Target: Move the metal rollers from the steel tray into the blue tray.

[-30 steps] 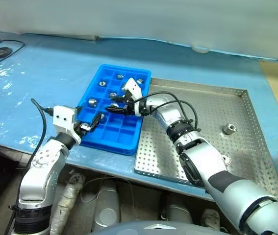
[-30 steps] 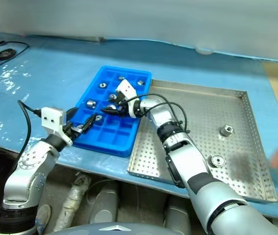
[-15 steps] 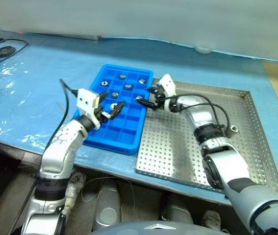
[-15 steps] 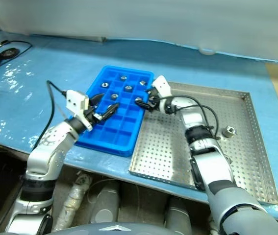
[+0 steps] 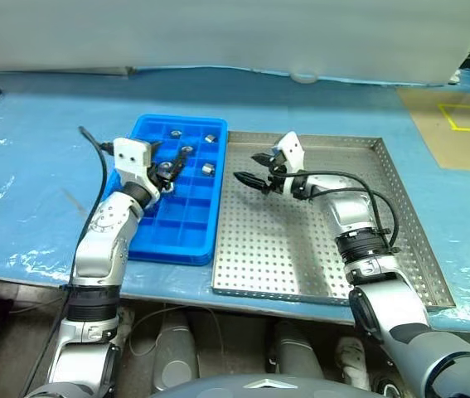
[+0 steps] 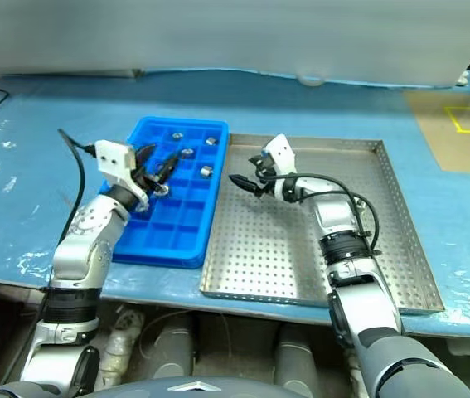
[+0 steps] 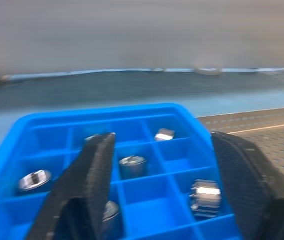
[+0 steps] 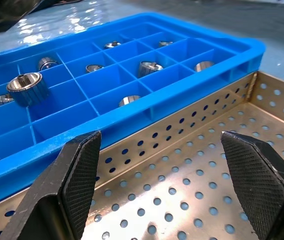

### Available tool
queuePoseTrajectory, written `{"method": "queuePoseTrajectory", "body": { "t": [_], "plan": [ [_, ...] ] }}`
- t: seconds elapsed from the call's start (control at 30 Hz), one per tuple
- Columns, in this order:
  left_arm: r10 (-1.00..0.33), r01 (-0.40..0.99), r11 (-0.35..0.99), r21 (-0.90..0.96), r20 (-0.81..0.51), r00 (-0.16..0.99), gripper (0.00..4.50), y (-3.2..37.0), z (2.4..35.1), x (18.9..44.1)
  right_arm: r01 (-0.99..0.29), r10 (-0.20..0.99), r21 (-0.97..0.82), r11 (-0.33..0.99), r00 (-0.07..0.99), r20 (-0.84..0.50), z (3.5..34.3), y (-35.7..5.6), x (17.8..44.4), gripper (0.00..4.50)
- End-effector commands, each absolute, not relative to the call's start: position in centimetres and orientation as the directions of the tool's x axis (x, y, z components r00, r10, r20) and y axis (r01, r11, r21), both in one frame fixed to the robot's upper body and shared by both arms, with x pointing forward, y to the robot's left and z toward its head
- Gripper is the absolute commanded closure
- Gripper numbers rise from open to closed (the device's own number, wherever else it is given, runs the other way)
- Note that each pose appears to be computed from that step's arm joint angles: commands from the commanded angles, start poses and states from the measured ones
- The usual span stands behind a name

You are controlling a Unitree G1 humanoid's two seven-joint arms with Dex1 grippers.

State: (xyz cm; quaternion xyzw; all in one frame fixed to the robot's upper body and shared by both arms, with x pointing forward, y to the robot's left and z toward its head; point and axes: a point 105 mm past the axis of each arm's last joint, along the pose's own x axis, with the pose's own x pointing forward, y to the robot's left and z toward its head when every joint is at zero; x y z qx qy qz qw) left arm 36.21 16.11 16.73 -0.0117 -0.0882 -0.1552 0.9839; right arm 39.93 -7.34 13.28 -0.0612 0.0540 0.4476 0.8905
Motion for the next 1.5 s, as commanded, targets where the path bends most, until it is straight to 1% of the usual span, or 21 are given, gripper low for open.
{"method": "queuePoseTrajectory", "body": {
  "t": [0.03,0.07,0.13,0.17,0.23,0.33,0.43,0.57,0.67,0.77,0.8,0.87,0.9,1.0,1.07,1.1,1.17,1.27,1.43,1.47,1.5],
  "plan": [
    [-0.170,0.179,0.984,-0.008,0.273,0.947,2.27,17.6,18.9,35.4,-0.817,0.804,-0.114,0.566,0.577,-0.142,14.0,-6.6,40.1,0.48],
    [-0.100,0.105,0.994,-0.010,0.250,0.963,2.57,18.5,18.5,35.4,-0.819,0.806,-0.113,0.563,0.574,-0.145,13.9,-6.5,40.1,0.48],
    [-0.040,0.040,0.999,0.002,0.133,0.990,3.22,19.0,16.2,35.7,-0.825,0.812,-0.109,0.555,0.565,-0.144,13.9,-6.2,40.1,0.48],
    [-0.026,0.024,0.999,0.023,0.096,0.995,3.22,19.1,15.5,35.8,-0.827,0.814,-0.108,0.552,0.563,-0.143,13.9,-6.1,40.1,0.48],
    [-0.056,0.051,0.996,0.075,0.069,0.996,3.22,18.2,14.8,35.8,-0.829,0.816,-0.109,0.549,0.560,-0.143,13.9,-6.1,40.1,0.48],
    [-0.023,0.021,0.999,0.034,0.043,0.999,3.22,18.3,14.2,36.1,-0.828,0.815,-0.114,0.549,0.561,-0.147,13.8,-6.2,40.2,0.48],
    [-0.016,0.018,0.998,0.056,-0.037,0.999,3.22,18.0,12.8,36.5,-0.824,0.811,-0.118,0.554,0.566,-0.147,13.8,-6.5,40.1,0.48],
    [-0.093,0.095,0.995,0.024,-0.075,0.993,3.22,16.3,12.3,36.8,-0.815,0.800,-0.122,0.566,0.579,-0.157,13.3,-6.9,40.1,0.48],
    [-0.189,0.186,0.981,-0.059,-0.056,0.980,3.22,14.7,12.9,37.0,-0.814,0.798,-0.123,0.568,0.581,-0.161,13.1,-7.0,39.9,0.48],
    [-0.143,0.143,0.987,-0.070,0.005,0.990,3.22,15.8,14.3,37.5,-0.812,0.796,-0.122,0.570,0.583,-0.163,12.9,-7.0,39.8,0.48],
    [-0.175,0.179,0.981,-0.075,0.057,0.983,3.22,15.7,15.4,37.3,-0.811,0.795,-0.121,0.572,0.585,-0.162,13.0,-7.2,39.7,0.48],
    [-0.298,0.313,0.946,-0.079,0.155,0.942,3.22,14.5,17.4,36.7,-0.810,0.795,-0.112,0.576,0.587,-0.156,13.2,-7.8,39.5,0.48],
    [-0.367,0.382,0.922,-0.062,0.181,0.913,3.22,13.9,17.9,36.3,-0.810,0.796,-0.106,0.577,0.587,-0.151,13.3,-8.2,39.3,0.48],
    [-0.512,0.524,0.852,-0.019,0.186,0.839,3.22,12.7,18.1,35.7,-0.803,0.791,-0.090,0.589,0.596,-0.142,14.0,-9.9,38.6,0.48],
    [-0.581,0.591,0.807,0.003,0.191,0.792,2.86,12.0,18.2,35.7,-0.788,0.776,-0.078,0.610,0.615,-0.143,14.3,-11.7,38.0,0.48],
    [-0.615,0.626,0.780,0.008,0.192,0.765,2.64,11.5,18.3,35.8,-0.773,0.758,-0.083,0.629,0.634,-0.153,14.4,-12.7,37.6,0.32],
    [-0.694,0.705,0.709,0.021,0.196,0.693,2.02,10.0,18.5,35.7,-0.741,0.721,-0.102,0.664,0.670,-0.178,14.3,-14.7,36.7,0.00],
    [-0.783,0.791,0.610,0.043,0.183,0.594,1.06,7.9,18.2,35.5,-0.719,0.697,-0.095,0.688,0.692,-0.189,14.5,-16.3,34.9,0.00],
    [-0.848,0.860,0.510,0.025,0.180,0.498,1.06,5.4,17.5,35.2,-0.625,0.604,-0.091,0.775,0.775,-0.184,14.7,-19.2,33.1,0.00],
    [-0.856,0.868,0.496,0.022,0.179,0.484,1.48,5.0,17.4,35.2,-0.623,0.601,-0.087,0.777,0.776,-0.191,14.7,-19.5,32.6,0.00],
    [-0.867,0.878,0.478,0.024,0.174,0.467,1.73,4.6,17.3,35.1,-0.617,0.594,-0.084,0.782,0.780,-0.197,14.6,-19.7,32.2,0.00]
  ]
}}
